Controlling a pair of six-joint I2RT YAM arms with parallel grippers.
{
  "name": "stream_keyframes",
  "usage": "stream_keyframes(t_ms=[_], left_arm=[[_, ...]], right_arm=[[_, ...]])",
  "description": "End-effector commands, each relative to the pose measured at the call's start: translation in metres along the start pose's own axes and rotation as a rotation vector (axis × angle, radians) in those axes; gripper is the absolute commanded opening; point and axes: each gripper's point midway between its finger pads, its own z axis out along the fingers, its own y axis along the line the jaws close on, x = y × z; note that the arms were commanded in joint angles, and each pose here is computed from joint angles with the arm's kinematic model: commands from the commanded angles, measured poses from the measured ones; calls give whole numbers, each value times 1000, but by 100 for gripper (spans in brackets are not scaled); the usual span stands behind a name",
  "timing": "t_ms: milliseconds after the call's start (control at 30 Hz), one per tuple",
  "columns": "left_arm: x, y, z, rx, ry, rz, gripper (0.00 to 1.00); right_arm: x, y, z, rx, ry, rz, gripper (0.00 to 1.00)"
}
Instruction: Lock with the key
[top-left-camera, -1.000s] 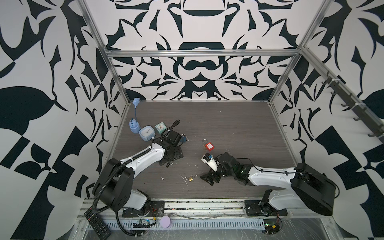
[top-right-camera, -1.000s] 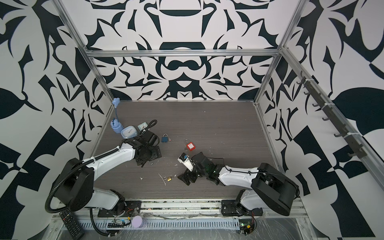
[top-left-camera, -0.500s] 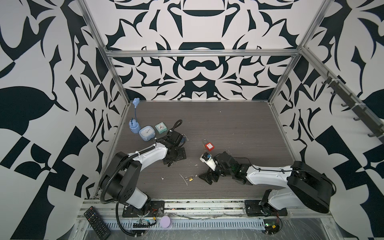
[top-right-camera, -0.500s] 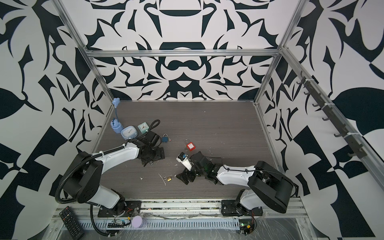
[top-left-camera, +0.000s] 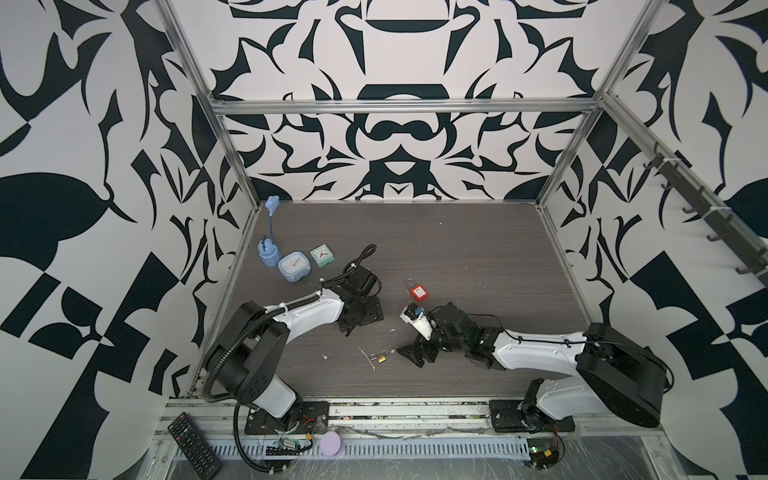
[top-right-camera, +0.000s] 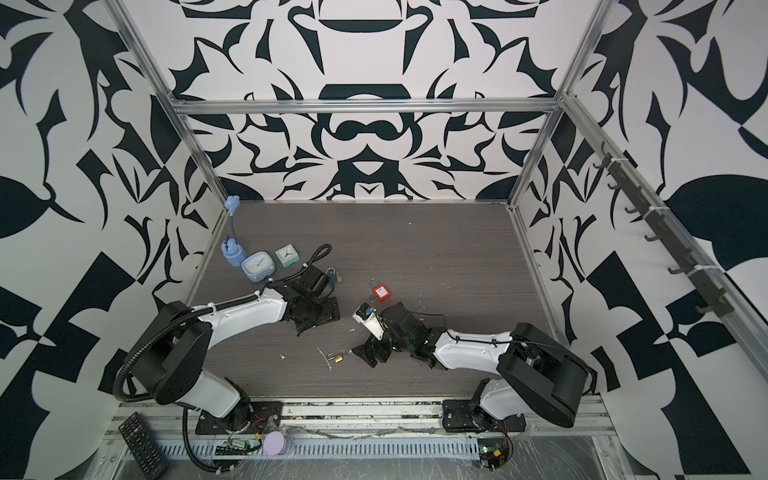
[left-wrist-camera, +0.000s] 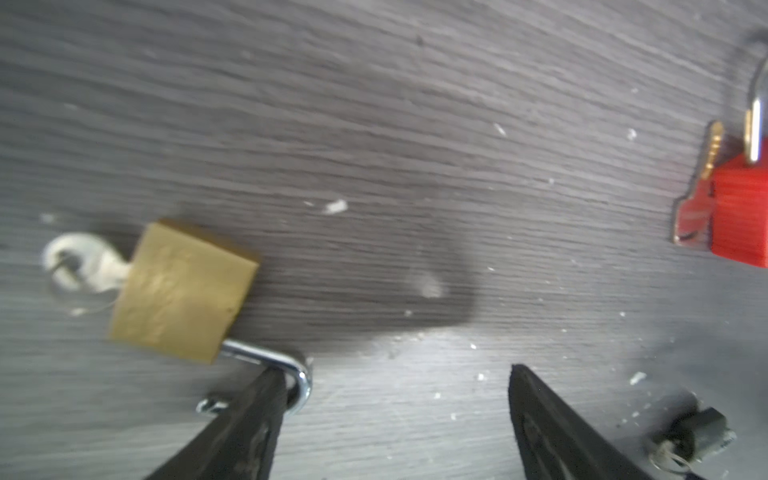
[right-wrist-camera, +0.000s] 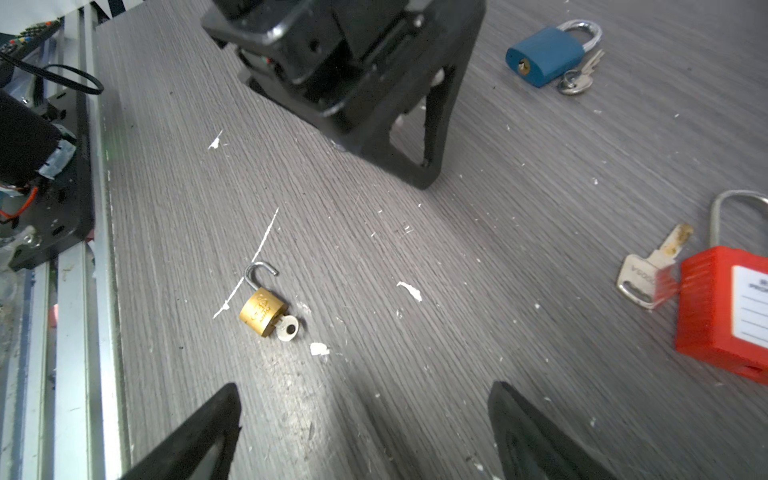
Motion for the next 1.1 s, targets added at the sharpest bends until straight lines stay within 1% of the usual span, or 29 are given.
stream_keyframes(t_ms=[0,200,367,467,533,600,733,833,900,933,1000,1067], left_arm=[[15,-7,14,-7,76,-25,86],[-6,-23,34,-16,50,3,86],[-34,-39,43,-2,3,36,86],[-49,-46,33,-6,-32,68,86],[-55,-46,18,-25,-68,94,86],[-59,-42,-5,-46,-116,108,86],[-53,-27,-47,-112,-197,129,86],[-36,-13,-66,-159,-221,110,86],[-23,-5,-65,-176,-219,74,86],[-16,2,-63,-197,-207,38,82],[-6,15,-56,-240,-186,-29,77],[-1,18,-48,-263,-173,-67,75]], right_arm=[[-23,2,-7,11,-79,-32,95],[-19,1,-14,21,-86,-21,95],[-18,0,-27,43,-99,-20,95],[-19,-1,-31,55,-112,-22,96],[-20,-2,-33,66,-116,-16,96],[-22,-5,-33,80,-123,-8,96],[-25,-9,-31,101,-144,18,96],[-29,-12,-29,112,-167,33,95],[-31,-12,-29,109,-176,37,95],[-31,-11,-28,106,-177,39,95],[-31,-9,-28,92,-177,42,95],[-27,-6,-28,74,-173,44,94]])
